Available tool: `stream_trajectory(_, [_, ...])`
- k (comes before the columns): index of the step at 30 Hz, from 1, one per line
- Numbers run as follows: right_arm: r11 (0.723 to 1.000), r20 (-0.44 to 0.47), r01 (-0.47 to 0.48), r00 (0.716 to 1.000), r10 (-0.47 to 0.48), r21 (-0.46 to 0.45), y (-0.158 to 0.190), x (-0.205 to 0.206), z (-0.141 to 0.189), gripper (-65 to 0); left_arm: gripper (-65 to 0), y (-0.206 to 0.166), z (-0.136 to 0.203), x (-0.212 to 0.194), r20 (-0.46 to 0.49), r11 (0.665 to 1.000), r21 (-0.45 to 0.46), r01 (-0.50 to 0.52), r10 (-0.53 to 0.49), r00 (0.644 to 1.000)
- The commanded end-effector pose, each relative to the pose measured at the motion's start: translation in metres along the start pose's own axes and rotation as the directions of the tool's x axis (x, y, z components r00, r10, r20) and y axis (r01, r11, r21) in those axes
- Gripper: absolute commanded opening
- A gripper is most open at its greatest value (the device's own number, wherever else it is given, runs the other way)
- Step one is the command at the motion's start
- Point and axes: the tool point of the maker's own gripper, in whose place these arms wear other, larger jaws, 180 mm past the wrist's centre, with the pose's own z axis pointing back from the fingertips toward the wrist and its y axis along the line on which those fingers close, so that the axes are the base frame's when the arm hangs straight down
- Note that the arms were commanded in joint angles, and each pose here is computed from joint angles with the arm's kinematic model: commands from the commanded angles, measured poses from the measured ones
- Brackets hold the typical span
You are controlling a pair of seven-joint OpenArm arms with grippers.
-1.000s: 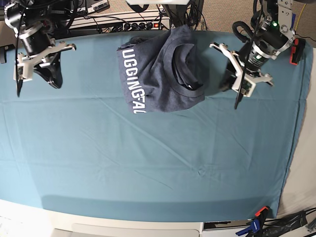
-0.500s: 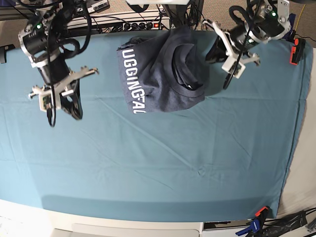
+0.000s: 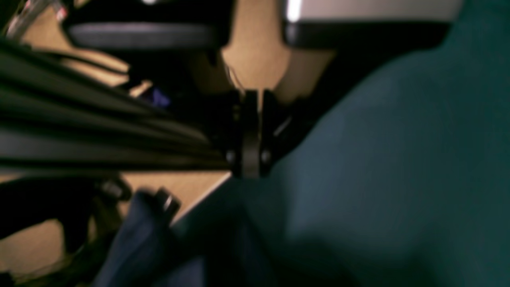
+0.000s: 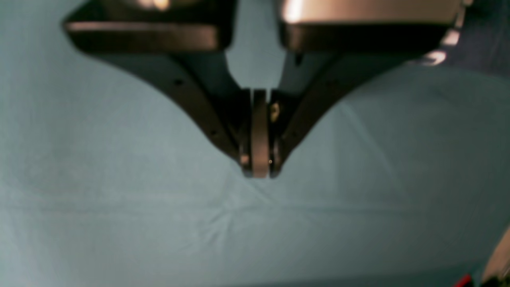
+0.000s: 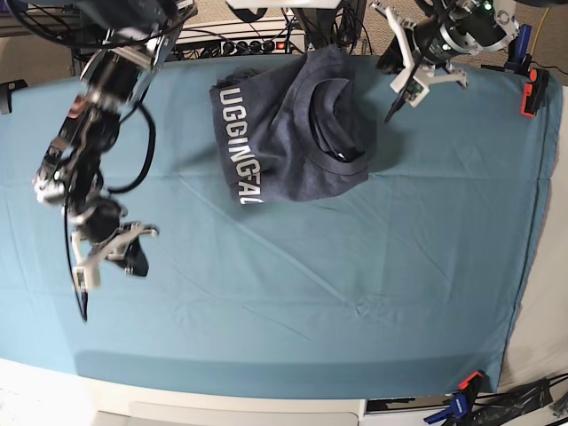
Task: Fold the T-shirt properly
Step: 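Move the right gripper beside the bundle and grasp the lettered side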
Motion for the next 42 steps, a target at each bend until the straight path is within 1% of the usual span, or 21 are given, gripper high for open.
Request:
stream_trajectory(1, [1.0,0.065,-0.019,0.998,0.017,0.023,0.003,0.03,-0.004,-65.0,-65.0,-0.004,0.003,0.004,0.021,1.0,-0.009,0.005,-0.005,1.0])
stream_trajectory(5, [0.994,0.015,-0.023,1.0,0.022,0.104,0.022,0.039,-0.035,-65.0,-65.0,-0.009,0.004,-0.004,-0.014,0.999,-0.031,0.023,-0.024,1.0])
stream_trajectory(10, [0.973,-0.054,-0.093,0.993,0.106,0.21,0.061,0.038,-0.064,-65.0,-65.0,-0.018,0.005,-0.01,-0.035,0.997,-0.076,0.03,-0.033,0.999])
stream_trajectory(13, [0.955,-0.083,-0.148,0.981,0.174,0.256,0.085,0.032,-0.073,-65.0,-65.0,-0.023,0.006,-0.013,-0.042,0.992,-0.105,0.074,-0.079,0.996])
stream_trajectory(16, [0.946,-0.114,-0.179,0.97,0.216,0.272,0.103,0.022,-0.08,-65.0,-65.0,-0.025,0.005,-0.011,-0.032,0.986,-0.122,0.117,-0.121,0.992])
stream_trajectory(18, [0.938,-0.119,-0.186,0.966,0.229,0.292,0.116,0.019,-0.084,-65.0,-65.0,-0.022,0.004,-0.005,-0.017,0.986,-0.112,0.126,-0.129,0.991])
stream_trajectory(22, [0.928,-0.11,-0.175,0.969,0.222,0.328,0.136,0.018,-0.088,-65.0,-65.0,-0.013,-0.001,0.003,0.01,0.987,-0.098,0.13,-0.129,0.992])
stream_trajectory(27, [0.927,-0.111,-0.177,0.968,0.224,0.331,0.142,0.017,-0.09,-65.0,-65.0,0.0,-0.018,-0.01,-0.034,0.991,-0.106,0.078,-0.083,0.996])
stream_trajectory(29, [0.927,-0.111,-0.177,0.968,0.224,0.33,0.142,0.017,-0.09,-65.0,-65.0,0.0,-0.023,-0.013,-0.037,0.988,-0.133,0.073,-0.079,0.996])
stream_trajectory(33, [0.927,-0.114,-0.176,0.968,0.224,0.331,0.142,0.016,-0.09,-65.0,-65.0,-0.01,-0.028,-0.008,-0.014,0.978,-0.195,0.075,-0.079,0.997])
stream_trajectory(38, [0.928,-0.119,-0.181,0.966,0.23,0.325,0.141,0.015,-0.091,-65.0,-65.0,-0.037,-0.04,-0.012,-0.04,0.958,-0.254,0.135,-0.15,0.988])
stream_trajectory(42, [0.931,-0.128,-0.186,0.963,0.236,0.315,0.138,0.013,-0.091,-65.0,-65.0,-0.066,-0.055,-0.021,-0.069,0.932,-0.332,0.144,-0.176,0.982])
